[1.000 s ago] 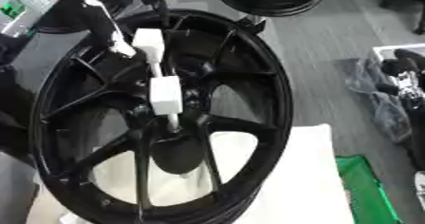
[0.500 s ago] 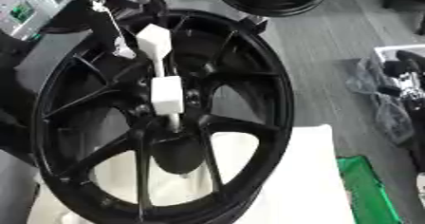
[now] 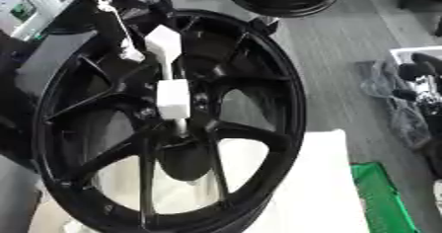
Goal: Pull the pin out of the wheel hub.
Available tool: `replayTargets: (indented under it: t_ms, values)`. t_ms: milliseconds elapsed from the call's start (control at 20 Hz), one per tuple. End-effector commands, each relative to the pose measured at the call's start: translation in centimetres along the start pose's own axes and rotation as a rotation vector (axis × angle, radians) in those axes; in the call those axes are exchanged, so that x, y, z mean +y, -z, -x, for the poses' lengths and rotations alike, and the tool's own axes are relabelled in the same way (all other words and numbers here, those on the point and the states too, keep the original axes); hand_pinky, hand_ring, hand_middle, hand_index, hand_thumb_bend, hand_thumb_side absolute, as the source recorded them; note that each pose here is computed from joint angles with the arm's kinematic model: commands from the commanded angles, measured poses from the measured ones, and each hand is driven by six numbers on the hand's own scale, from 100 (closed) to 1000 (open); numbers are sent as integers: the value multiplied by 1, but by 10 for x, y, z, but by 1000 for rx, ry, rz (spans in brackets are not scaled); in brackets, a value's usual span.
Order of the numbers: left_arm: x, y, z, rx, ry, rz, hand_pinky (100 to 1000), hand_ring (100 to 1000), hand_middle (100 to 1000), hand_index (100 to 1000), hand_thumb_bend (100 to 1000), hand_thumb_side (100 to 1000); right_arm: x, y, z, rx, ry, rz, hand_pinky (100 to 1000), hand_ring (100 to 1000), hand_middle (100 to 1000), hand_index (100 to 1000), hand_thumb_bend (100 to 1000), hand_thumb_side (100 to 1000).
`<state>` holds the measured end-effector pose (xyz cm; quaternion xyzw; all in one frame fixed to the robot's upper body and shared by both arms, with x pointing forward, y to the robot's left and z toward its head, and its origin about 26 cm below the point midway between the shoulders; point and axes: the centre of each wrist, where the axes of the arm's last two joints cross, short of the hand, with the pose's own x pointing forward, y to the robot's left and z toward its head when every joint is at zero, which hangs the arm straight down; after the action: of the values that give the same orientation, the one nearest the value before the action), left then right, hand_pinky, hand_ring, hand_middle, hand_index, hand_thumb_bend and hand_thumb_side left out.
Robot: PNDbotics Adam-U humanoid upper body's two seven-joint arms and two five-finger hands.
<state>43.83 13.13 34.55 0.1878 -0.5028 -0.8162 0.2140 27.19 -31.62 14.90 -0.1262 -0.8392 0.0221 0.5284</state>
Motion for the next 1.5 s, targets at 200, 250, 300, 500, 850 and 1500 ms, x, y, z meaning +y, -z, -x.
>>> replayTargets:
  t_ms: [200, 250, 300, 500, 850, 1500]
  values:
    - [22, -27, -5, 1, 49, -46, 725, 633, 497, 314, 241, 231, -4, 3, -10, -38, -23, -4, 724, 836, 721, 821, 100, 634]
    - [23, -32, -5, 1, 46, -60, 724, 633, 497, 314, 237, 230, -5, 3, -10, -38, -23, -4, 724, 836, 721, 821, 100, 634]
    - [25, -36, -6, 0, 43, -72, 723, 631, 497, 312, 233, 229, -5, 3, -10, -38, -23, -4, 724, 836, 721, 821, 100, 634]
    - [35, -53, -12, -18, 31, -145, 718, 626, 497, 291, 214, 224, -5, 2, -9, -34, -27, -2, 724, 836, 721, 821, 100, 634]
    - [42, -91, -16, -74, -87, -325, 683, 609, 489, 284, 100, 202, -5, 2, -9, -41, -21, 4, 724, 835, 720, 820, 100, 629]
    - [-18, -228, -7, 67, -295, -764, 649, 594, 478, 280, 100, 209, -11, 1, -8, -50, -27, 55, 723, 835, 721, 819, 100, 626]
